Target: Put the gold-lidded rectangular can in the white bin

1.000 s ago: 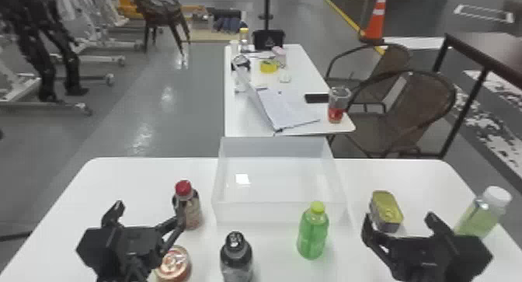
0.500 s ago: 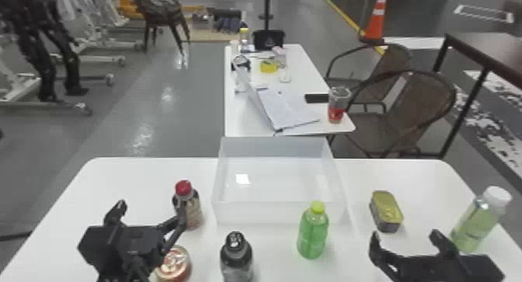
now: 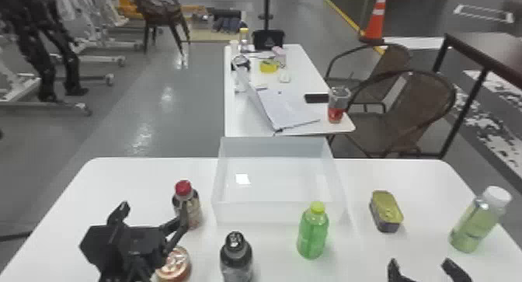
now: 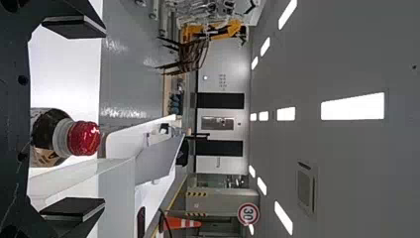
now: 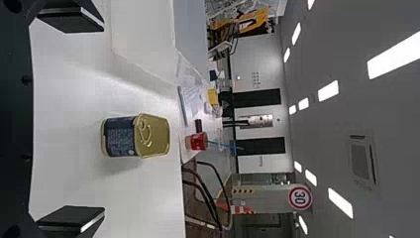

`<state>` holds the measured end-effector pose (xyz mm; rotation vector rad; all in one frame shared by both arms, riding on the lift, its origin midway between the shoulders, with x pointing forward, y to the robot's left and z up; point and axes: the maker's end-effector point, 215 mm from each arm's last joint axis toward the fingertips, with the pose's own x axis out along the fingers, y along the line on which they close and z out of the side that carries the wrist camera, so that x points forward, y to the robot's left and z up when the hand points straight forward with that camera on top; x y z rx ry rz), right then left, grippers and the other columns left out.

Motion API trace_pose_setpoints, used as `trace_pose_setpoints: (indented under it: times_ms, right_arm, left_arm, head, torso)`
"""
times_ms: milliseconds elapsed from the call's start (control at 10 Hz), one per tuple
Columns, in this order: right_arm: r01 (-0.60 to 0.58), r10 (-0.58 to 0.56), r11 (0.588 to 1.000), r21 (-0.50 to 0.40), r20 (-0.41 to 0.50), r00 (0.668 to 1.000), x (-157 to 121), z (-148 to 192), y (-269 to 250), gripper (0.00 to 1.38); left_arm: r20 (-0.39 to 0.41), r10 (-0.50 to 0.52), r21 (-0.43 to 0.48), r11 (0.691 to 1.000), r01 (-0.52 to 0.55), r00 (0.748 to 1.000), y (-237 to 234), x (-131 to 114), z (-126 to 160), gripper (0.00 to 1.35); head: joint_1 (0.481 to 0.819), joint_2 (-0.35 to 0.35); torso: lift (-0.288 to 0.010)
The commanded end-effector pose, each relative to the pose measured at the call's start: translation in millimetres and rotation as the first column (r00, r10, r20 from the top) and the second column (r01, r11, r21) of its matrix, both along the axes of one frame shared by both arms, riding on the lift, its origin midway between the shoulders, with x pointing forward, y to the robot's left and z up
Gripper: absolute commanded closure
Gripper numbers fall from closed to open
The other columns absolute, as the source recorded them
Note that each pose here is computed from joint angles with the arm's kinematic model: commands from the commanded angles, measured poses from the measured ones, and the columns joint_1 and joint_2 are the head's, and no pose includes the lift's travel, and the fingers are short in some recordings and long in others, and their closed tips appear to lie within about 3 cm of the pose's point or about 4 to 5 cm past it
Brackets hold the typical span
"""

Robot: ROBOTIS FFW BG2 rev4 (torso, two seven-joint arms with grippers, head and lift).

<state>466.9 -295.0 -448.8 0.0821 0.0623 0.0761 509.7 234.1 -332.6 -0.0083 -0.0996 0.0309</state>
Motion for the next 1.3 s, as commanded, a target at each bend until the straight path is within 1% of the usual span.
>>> trace_pose_setpoints:
  times_ms: [0, 200, 400, 600, 700, 800, 900, 1100, 1200]
  right_arm:
    - [0.024, -0.024, 1.000, -0.005, -0.025, 0.999, -3.6, -14.3, -16.3, 0.00]
    - [0.033, -0.033, 0.999, -0.013, -0.047, 0.998, -2.2, -26.3, -35.6, 0.00]
    - [0.026, -0.026, 1.000, -0.002, -0.069, 0.997, 10.5, -34.0, -46.4, 0.00]
    - [-0.014, 0.015, 1.000, 0.015, -0.081, 0.997, 27.4, -37.8, -41.0, 0.01]
    - [-0.017, 0.018, 1.000, 0.015, -0.081, 0.997, 30.0, -38.0, -40.3, 0.01]
    - [-0.013, 0.016, 1.000, 0.026, -0.089, 0.996, 30.0, -43.1, -38.0, 0.04]
    - [-0.011, 0.014, 0.999, 0.038, -0.090, 0.996, 34.0, -44.5, -36.9, 0.10]
    - [-0.022, 0.024, 0.999, 0.027, -0.090, 0.996, 47.1, -43.6, -32.7, 0.12]
    - [-0.022, 0.024, 0.999, 0.025, -0.088, 0.996, 54.0, -42.1, -32.8, 0.12]
  left_arm:
    - [-0.003, 0.001, -0.005, 1.000, -0.001, 1.000, -0.2, -0.3, -1.2, 0.10]
    - [-0.004, 0.001, -0.011, 1.000, -0.001, 1.000, 0.5, -0.1, -1.5, 0.10]
    - [-0.007, 0.000, -0.015, 1.000, 0.000, 1.000, 0.4, -0.5, -2.8, 0.10]
    - [-0.005, -0.007, -0.014, 1.000, 0.006, 1.000, -0.4, 0.1, -1.9, 0.10]
    - [-0.003, -0.006, -0.015, 1.000, 0.006, 1.000, -0.6, 0.1, -1.5, 0.10]
    - [-0.001, 0.000, -0.018, 1.000, 0.000, 1.000, 1.7, -0.9, -1.4, 0.10]
    - [-0.002, 0.004, -0.023, 1.000, -0.004, 1.000, 2.9, -1.9, -2.3, 0.10]
    - [0.003, 0.000, -0.022, 1.000, 0.000, 1.000, 1.8, -1.4, -0.4, 0.10]
    - [0.023, 0.001, -0.019, 1.000, -0.001, 1.000, 2.9, -2.1, 5.7, 0.10]
  head:
    - [0.549, 0.000]
    - [0.549, 0.000]
    - [0.549, 0.000]
    - [0.549, 0.000]
    - [0.549, 0.000]
    - [0.549, 0.000]
    - [0.549, 0.000]
    - [0.549, 0.000]
    - [0.549, 0.000]
  torso:
    - [-0.100]
    - [-0.100]
    - [-0.100]
    - [-0.100]
    - [-0.100]
    - [-0.100]
    - [-0.100]
    - [-0.100]
    - [-0.100]
